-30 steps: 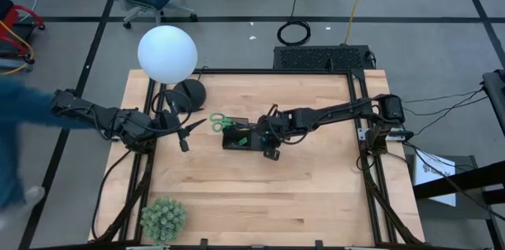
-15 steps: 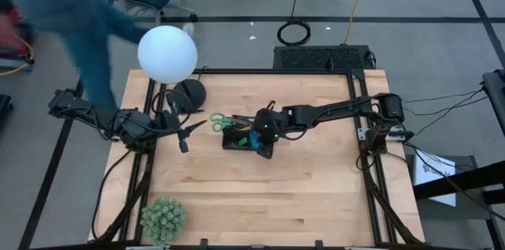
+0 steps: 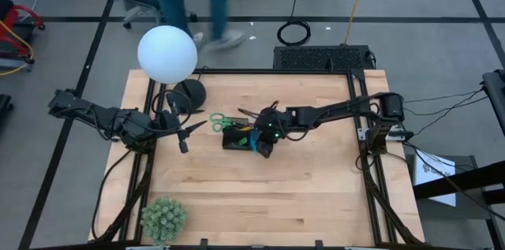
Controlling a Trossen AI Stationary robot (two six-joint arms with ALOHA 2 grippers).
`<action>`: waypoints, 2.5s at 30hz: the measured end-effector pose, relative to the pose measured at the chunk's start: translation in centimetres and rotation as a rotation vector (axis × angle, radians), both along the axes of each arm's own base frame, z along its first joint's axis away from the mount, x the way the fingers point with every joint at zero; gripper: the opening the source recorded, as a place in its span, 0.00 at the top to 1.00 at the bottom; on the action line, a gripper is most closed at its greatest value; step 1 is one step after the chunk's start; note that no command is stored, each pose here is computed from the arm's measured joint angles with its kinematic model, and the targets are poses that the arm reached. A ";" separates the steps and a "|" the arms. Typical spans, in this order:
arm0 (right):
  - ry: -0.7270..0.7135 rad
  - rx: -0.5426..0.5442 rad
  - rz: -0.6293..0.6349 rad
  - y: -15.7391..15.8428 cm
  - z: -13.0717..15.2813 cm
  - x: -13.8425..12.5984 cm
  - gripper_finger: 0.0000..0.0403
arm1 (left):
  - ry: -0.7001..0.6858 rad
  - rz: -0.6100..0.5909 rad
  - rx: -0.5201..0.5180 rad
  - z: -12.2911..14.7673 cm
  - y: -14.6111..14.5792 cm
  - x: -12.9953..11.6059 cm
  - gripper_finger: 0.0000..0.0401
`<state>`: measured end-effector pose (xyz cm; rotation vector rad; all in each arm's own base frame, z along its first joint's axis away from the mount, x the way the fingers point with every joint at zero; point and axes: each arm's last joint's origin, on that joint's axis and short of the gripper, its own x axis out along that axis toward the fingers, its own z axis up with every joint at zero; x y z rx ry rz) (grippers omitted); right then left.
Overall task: Pick and place office supplies into organizer
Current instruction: Put the blue sticky notes into the black desk organizer, then return to Home Position
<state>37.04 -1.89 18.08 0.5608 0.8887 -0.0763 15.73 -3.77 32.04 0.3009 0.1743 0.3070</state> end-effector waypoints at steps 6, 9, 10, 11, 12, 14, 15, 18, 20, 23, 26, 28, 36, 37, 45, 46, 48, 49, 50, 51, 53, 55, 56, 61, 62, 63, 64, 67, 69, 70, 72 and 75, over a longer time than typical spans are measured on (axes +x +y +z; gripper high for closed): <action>-0.041 0.070 -0.028 -1.1 -1.2 -1.1 1.00 | 0.000 0.000 -0.001 0.0 0.0 0.0 0.62; -0.034 0.062 -0.042 -1.5 -0.9 -1.4 1.00 | 0.000 -0.009 -0.005 0.0 0.0 0.0 0.62; -0.037 0.062 -0.045 -1.6 -0.7 -1.5 1.00 | -0.001 -0.015 -0.008 0.0 -0.1 0.0 0.62; -0.034 0.056 -0.053 -1.7 -0.6 -1.6 1.00 | -0.001 -0.017 -0.011 0.0 -0.1 0.0 0.62; -0.037 0.046 -0.064 -1.8 -0.5 -1.6 1.00 | -0.004 -0.022 -0.014 0.0 -0.1 0.0 0.62; -0.038 0.040 -0.075 -2.1 -0.4 -1.7 1.00 | -0.006 -0.028 -0.017 0.0 -0.1 0.0 0.62; -0.037 0.041 -0.078 -2.1 -0.4 -1.7 1.00 | -0.007 -0.029 -0.017 0.1 -0.1 0.0 0.62; -0.014 0.041 -0.091 -2.5 -0.5 -1.9 1.00 | -0.007 -0.036 -0.018 0.1 -0.1 0.0 0.62; 0.010 0.043 -0.098 -2.7 -0.7 -2.1 1.00 | -0.006 -0.036 -0.016 0.1 -0.1 0.0 0.62; 0.047 0.047 -0.105 -2.9 -0.9 -2.4 1.00 | -0.006 -0.039 -0.016 0.1 -0.2 0.0 0.62; 0.087 0.031 -0.122 -3.0 -1.1 -2.7 0.99 | -0.006 -0.040 -0.015 0.1 -0.2 0.0 0.62; 0.108 0.023 -0.119 -2.9 -1.2 -2.9 0.98 | -0.006 -0.040 -0.015 0.1 -0.2 0.0 0.62; 0.134 -0.037 -0.098 -3.0 -1.5 -3.1 0.87 | -0.007 -0.040 -0.016 0.1 -0.2 0.0 0.62; 0.134 -0.038 -0.097 -2.9 -1.5 -3.1 0.84 | -0.007 -0.040 -0.017 0.1 -0.2 0.0 0.62; 0.133 -0.062 -0.061 -2.9 -1.5 -3.1 0.60 | -0.009 -0.043 -0.018 0.1 -0.2 0.0 0.62; 0.133 -0.063 -0.060 -2.9 -1.5 -3.1 0.57 | -0.008 -0.043 -0.018 0.1 -0.2 0.0 0.62; 0.133 -0.065 -0.061 -3.0 -1.4 -3.2 0.50 | -0.009 -0.043 -0.019 0.1 -0.2 0.0 0.62; 0.135 -0.068 -0.059 -3.0 -1.4 -3.2 0.48 | -0.009 -0.043 -0.020 0.1 -0.2 0.0 0.62; 0.139 -0.075 -0.053 -3.1 -1.4 -3.3 0.45 | -0.009 -0.043 -0.020 0.1 -0.2 0.0 0.62; 0.140 -0.081 -0.047 -3.1 -1.4 -3.3 0.43 | -0.009 -0.043 -0.020 0.1 -0.2 0.0 0.62; 0.153 -0.088 -0.051 -3.2 -1.2 -3.6 0.40 | -0.009 -0.043 -0.020 0.1 -0.2 0.0 0.62; 0.172 -0.107 -0.064 -3.2 -0.9 -3.9 0.38 | -0.010 -0.043 -0.020 0.1 -0.2 0.0 0.62; 0.183 -0.124 -0.076 -3.3 -0.8 -4.0 0.38 | -0.009 -0.043 -0.020 0.1 -0.2 0.0 0.62; 0.158 -0.172 -0.106 -3.3 0.7 -4.7 0.39 | -0.013 -0.043 -0.020 0.1 -0.2 0.0 0.62; 0.142 -0.177 -0.102 -3.3 1.1 -4.7 0.40 | -0.014 -0.043 -0.019 0.1 -0.2 0.0 0.62; 0.126 -0.183 -0.097 -3.2 1.5 -4.8 0.40 | -0.016 -0.043 -0.020 0.2 -0.2 0.0 0.62; 0.115 -0.190 -0.093 -3.0 1.8 -4.9 0.40 | -0.018 -0.043 -0.021 0.2 -0.2 0.0 0.62; 0.086 -0.223 -0.103 -3.0 2.8 -5.2 0.42 | -0.019 -0.043 -0.023 0.2 -0.2 0.0 0.62; 0.064 -0.243 -0.119 -3.1 3.5 -5.4 0.42 | -0.019 -0.044 -0.023 0.2 -0.2 0.0 0.62; 0.059 -0.261 -0.124 -3.1 3.7 -5.5 0.42 | -0.020 -0.044 -0.024 0.2 -0.2 0.0 0.62; 0.046 -0.279 -0.121 -3.1 4.0 -5.6 0.43 | -0.019 -0.044 -0.024 0.2 -0.2 0.0 0.62; -0.006 -0.287 -0.114 -3.1 4.4 -5.3 0.43 | -0.019 -0.044 -0.024 0.2 -0.2 0.0 0.62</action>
